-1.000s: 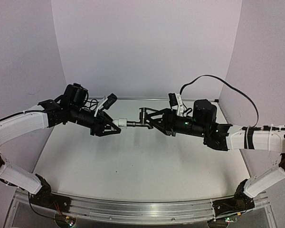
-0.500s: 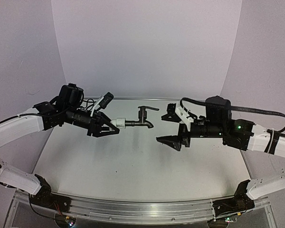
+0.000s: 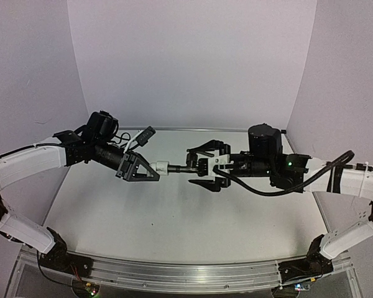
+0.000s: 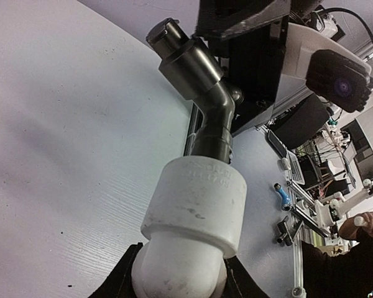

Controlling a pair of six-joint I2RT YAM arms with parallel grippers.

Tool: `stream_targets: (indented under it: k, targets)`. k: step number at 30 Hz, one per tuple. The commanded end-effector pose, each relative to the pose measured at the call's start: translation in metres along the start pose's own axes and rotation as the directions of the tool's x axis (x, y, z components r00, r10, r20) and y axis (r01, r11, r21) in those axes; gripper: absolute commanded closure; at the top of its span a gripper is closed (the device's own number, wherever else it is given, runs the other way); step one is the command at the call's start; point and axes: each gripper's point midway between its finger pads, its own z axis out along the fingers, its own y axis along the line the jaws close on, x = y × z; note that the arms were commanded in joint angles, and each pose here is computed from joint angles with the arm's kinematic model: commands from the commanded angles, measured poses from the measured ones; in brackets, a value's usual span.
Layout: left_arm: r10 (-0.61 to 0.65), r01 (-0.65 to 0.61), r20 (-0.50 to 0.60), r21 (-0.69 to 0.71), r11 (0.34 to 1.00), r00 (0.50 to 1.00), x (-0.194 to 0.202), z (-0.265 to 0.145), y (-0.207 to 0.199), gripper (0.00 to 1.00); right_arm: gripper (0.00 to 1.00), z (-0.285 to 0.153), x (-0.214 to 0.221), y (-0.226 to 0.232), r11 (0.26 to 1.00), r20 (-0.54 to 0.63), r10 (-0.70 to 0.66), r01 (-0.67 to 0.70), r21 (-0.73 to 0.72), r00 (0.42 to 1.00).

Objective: Install the water faucets

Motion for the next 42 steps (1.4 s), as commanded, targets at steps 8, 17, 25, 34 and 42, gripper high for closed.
stream_targets:
  k: [8,17,25,34,42]
  targets:
    - [0.129,-0.133,0.069,0.061,0.989,0.989,-0.031,-0.012,-0.03,1.0,0.67,0.015,-0.011,-0.025,0.979,0.076,0.181,-0.186,0.077,0.981]
    - [0.29,-0.263,0.092,-0.232,0.937,0.953,-0.05,-0.025,0.003,1.0,1.0,0.015,-0.027,0.01,0.762,0.074,0.64,-0.62,-0.185,0.765]
    - [0.439,-0.38,0.068,-0.393,0.837,0.896,-0.058,-0.038,0.019,1.0,1.0,0.028,-0.047,0.021,0.094,-0.182,0.966,-0.91,-0.404,0.181]
    - [0.416,-0.352,0.107,-0.372,0.859,0.903,-0.052,-0.035,0.019,1.0,1.0,0.033,-0.046,0.011,-0.316,-0.353,0.92,-0.857,-0.406,-0.171]
    - [0.014,0.058,0.154,-0.449,0.892,0.988,-0.007,-0.028,0.086,1.0,0.02,-0.018,0.083,-0.023,-0.097,-0.052,0.993,-0.979,0.178,-0.108]
